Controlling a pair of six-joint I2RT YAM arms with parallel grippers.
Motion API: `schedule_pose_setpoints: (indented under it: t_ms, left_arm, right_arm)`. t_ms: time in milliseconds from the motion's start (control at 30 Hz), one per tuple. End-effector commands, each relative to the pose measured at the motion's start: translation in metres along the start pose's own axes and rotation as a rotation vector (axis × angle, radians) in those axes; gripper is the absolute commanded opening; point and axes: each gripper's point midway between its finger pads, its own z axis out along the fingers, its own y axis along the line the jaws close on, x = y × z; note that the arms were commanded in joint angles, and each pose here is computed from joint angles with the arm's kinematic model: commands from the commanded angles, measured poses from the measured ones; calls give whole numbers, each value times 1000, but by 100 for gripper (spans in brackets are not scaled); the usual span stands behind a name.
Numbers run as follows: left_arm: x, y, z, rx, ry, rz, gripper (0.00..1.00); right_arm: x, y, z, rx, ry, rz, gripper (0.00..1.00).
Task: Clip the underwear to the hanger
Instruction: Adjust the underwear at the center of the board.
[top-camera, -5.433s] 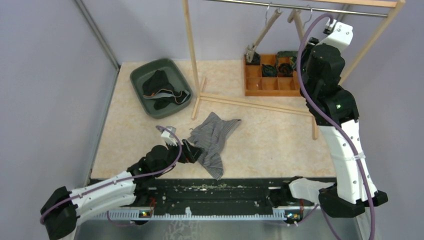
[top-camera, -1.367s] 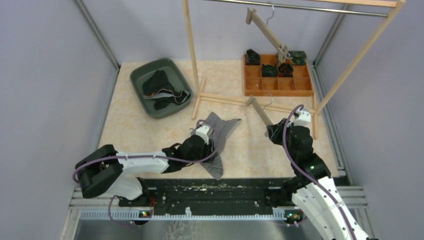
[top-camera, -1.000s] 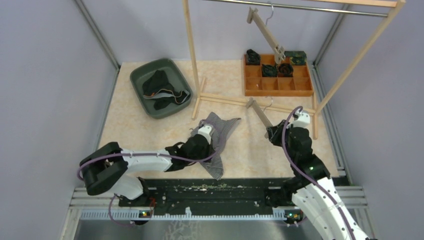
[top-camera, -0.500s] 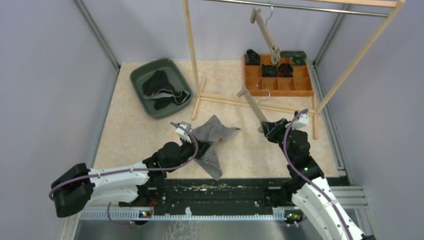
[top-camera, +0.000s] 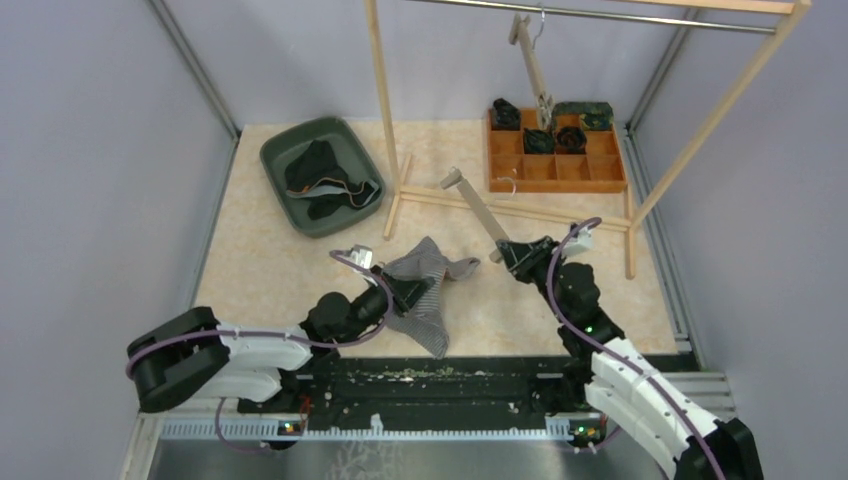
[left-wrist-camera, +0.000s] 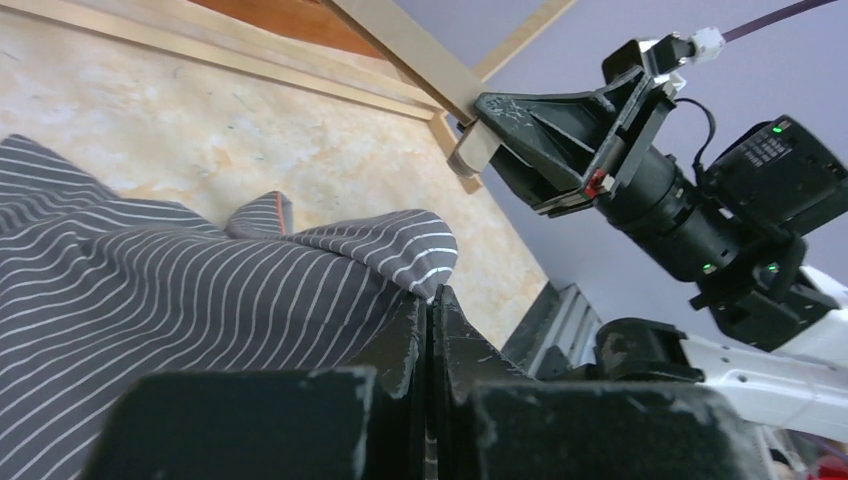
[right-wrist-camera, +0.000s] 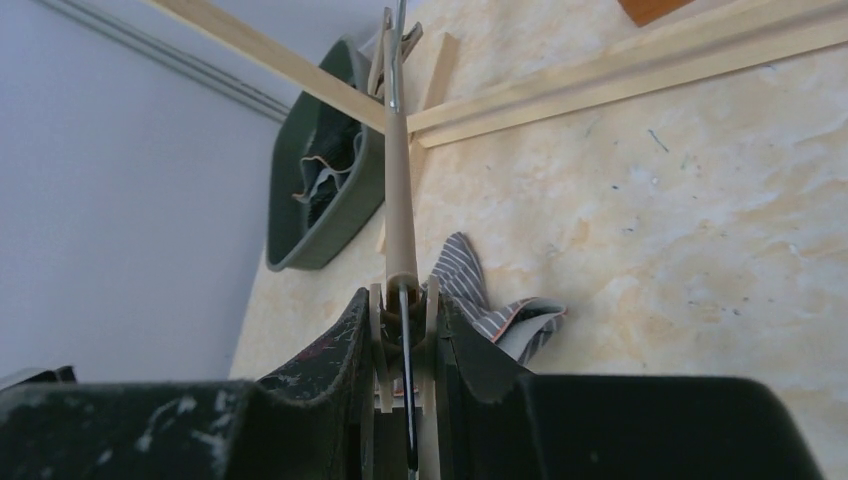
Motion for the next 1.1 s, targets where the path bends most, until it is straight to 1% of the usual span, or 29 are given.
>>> schedule_pose_setpoints:
  t_ms: [0, 267, 500, 633, 700, 800, 900, 1067]
  left_arm:
    - [-22, -31, 2, 137, -94, -116, 0]
    - [-34, -42, 3, 226, -150, -212, 0]
    - [-34, -52, 13, 319, -123, -309, 0]
    - [-29, -49, 23, 347, -82, -378, 0]
    - [-25, -51, 29, 364, -61, -381, 0]
    - [-24, -53, 34, 375, -56, -374, 0]
    - [-25, -49, 38, 366, -61, -375, 0]
    - [-25, -29, 47, 330, -46, -398, 0]
  right_arm:
    - [-29, 40, 2, -142, -127, 52, 0]
    - [-21, 49, -3, -232, -111, 101, 0]
    - [-14, 54, -9, -327, -121, 111, 0]
    - [-9, 62, -11, -380, -102, 103, 0]
    - [-6, 63, -12, -392, -90, 96, 0]
    - [-2, 60, -11, -381, -77, 82, 0]
    - [-5, 52, -11, -337, -94, 67, 0]
    - [-22, 32, -14, -194, -158, 8, 0]
